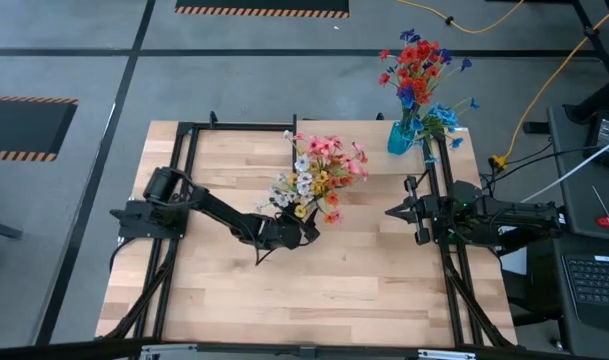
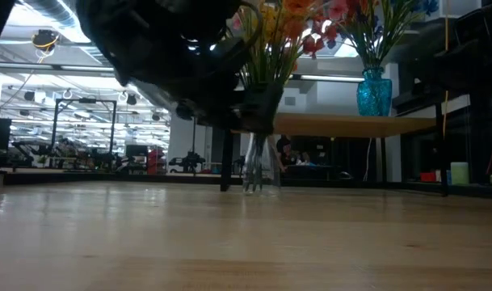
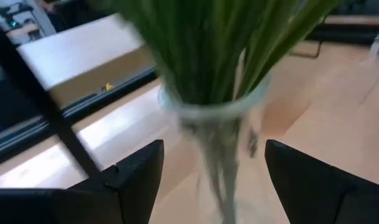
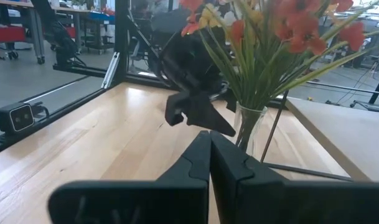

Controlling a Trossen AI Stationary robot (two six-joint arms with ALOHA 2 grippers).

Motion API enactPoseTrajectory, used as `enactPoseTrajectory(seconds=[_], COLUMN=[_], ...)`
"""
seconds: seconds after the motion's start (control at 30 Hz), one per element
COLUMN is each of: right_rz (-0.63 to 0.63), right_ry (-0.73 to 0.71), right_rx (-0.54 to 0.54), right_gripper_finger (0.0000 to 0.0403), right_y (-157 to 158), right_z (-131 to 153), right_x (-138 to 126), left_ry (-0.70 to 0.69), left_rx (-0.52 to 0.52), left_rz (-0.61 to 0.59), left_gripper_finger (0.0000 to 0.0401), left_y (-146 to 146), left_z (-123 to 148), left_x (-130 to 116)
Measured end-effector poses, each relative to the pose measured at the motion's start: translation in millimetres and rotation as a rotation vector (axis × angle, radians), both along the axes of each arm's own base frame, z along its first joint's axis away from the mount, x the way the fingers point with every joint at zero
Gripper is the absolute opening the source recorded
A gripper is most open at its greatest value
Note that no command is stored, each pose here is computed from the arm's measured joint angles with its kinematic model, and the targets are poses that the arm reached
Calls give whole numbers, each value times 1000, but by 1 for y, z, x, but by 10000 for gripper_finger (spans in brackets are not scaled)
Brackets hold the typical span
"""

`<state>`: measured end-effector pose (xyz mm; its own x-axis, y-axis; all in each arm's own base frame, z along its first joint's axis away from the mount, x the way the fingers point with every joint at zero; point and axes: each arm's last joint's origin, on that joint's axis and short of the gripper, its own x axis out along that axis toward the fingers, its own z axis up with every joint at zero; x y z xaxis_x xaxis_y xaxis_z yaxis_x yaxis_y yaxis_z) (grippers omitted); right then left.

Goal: Pick and place flowers into a vace then onto a shelf
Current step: Put the transparent vase on the shelf

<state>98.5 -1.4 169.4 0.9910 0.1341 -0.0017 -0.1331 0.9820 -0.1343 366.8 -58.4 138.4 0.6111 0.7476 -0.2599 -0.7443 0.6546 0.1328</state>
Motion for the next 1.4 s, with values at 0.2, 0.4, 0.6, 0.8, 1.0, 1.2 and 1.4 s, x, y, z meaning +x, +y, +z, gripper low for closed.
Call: enactPoseTrajectory(seconds=[0.2, 0.4, 0.6, 0.8, 1.0, 1.2, 1.4], right_rz=[0, 0, 0, 0, 0, -1, -1], right_ry=[0, -1, -1, -1, 0, 0, 0], right_rx=[-3, -4, -4, -5, -5, -4, -5], right_gripper_finger=[7, 7, 7, 7, 7, 7, 7], right_y=[0, 0, 0, 0, 0, 0, 0], right_z=[0, 0, 0, 0, 0, 0, 0], right_x=[0, 0, 0, 0, 0, 0, 0], left_ry=[-53, -64, -48, -15, -49, -125, -177], left_rx=[14, -15, -9, 41, 76, 8, -60], left_rz=[-43, -54, -76, -124, -182, -234, -230], left_gripper_finger=[272, 271, 221, 171, 171, 171, 171], left_y=[8, 22, 20, 2, -15, -17, -6], left_z=[1, 1, 0, 8, 48, 97, 125], left_x=[10, 13, 13, 9, -2, -26, -43])
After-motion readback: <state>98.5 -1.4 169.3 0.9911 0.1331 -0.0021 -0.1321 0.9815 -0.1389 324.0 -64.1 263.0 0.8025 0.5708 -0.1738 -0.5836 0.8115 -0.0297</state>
